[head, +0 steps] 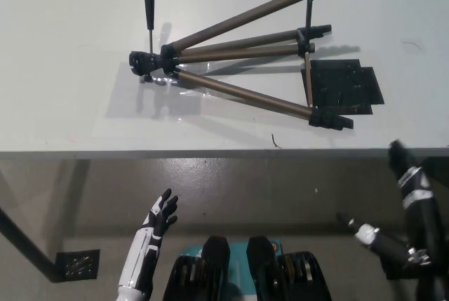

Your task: A tripod lies near the right hand side of the table and the robot grab a leg of the tripod using its right hand and put it up right.

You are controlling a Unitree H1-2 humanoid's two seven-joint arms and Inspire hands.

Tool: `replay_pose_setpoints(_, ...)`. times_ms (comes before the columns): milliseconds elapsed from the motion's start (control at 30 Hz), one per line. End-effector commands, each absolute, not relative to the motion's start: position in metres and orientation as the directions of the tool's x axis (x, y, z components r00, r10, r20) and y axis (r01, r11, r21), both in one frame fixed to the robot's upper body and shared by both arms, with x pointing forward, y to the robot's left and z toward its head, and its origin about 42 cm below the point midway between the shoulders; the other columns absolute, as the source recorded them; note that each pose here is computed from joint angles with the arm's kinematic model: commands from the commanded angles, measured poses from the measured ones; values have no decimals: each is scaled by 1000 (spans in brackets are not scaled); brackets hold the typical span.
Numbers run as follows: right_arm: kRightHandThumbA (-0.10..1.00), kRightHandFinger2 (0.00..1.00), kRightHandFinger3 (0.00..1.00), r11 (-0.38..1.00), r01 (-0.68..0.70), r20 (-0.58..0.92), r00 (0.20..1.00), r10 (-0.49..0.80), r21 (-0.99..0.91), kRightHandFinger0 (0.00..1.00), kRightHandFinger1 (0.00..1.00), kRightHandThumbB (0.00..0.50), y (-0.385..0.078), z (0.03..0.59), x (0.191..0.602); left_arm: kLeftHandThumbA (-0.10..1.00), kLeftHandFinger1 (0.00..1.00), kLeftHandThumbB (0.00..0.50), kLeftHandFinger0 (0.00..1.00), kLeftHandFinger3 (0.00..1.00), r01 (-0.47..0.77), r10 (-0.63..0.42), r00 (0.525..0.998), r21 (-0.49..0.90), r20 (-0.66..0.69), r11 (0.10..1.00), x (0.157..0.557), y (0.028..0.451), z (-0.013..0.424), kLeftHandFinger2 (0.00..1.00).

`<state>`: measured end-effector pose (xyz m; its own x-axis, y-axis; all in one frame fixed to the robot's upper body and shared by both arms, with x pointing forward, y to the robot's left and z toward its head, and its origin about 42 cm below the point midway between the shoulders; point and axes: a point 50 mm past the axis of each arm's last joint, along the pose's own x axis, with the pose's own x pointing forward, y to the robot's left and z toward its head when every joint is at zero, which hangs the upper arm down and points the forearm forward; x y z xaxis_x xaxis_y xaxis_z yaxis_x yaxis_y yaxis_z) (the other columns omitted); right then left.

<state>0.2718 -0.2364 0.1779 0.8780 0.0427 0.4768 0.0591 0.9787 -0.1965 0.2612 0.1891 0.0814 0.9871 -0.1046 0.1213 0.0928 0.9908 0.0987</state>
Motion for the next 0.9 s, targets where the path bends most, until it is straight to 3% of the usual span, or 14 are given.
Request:
replay_pose_setpoints(0,1000,1000,1000,903,188,609,787,97,-387,1000,1000,500,-257,259,293,1000,1000,428,1000,1000,94,-117,972,119,201,988,262,188,94,1000)
replay_pose_setpoints(167,1000,1000,1000,864,233,652,746,135,-447,1000,1000,500,-265,333,310,1000,1000,405,1000,1000,98,-122,973,126,197,987,262,186,95,1000)
replay_pose_setpoints(333,1000,1000,1000,798,285,678,707,199,-531,1000,1000,481,-257,382,327,1000,1000,415,1000,1000,94,-119,973,132,198,987,261,189,93,1000)
replay_pose_setpoints(633,1000,1000,1000,654,258,570,756,323,-712,1000,1000,452,-230,438,387,1000,1000,441,1000,1000,102,-128,974,139,187,985,258,187,87,1000)
replay_pose_setpoints(800,1000,1000,1000,530,225,467,797,384,-818,1000,1000,500,-201,467,429,1000,1000,439,1000,1000,94,-125,975,167,186,982,256,188,84,1000)
replay_pose_setpoints(867,1000,1000,1000,524,201,446,802,397,-828,1000,1000,493,-192,474,440,1000,1000,441,1000,1000,99,-132,974,179,183,979,255,188,84,1000)
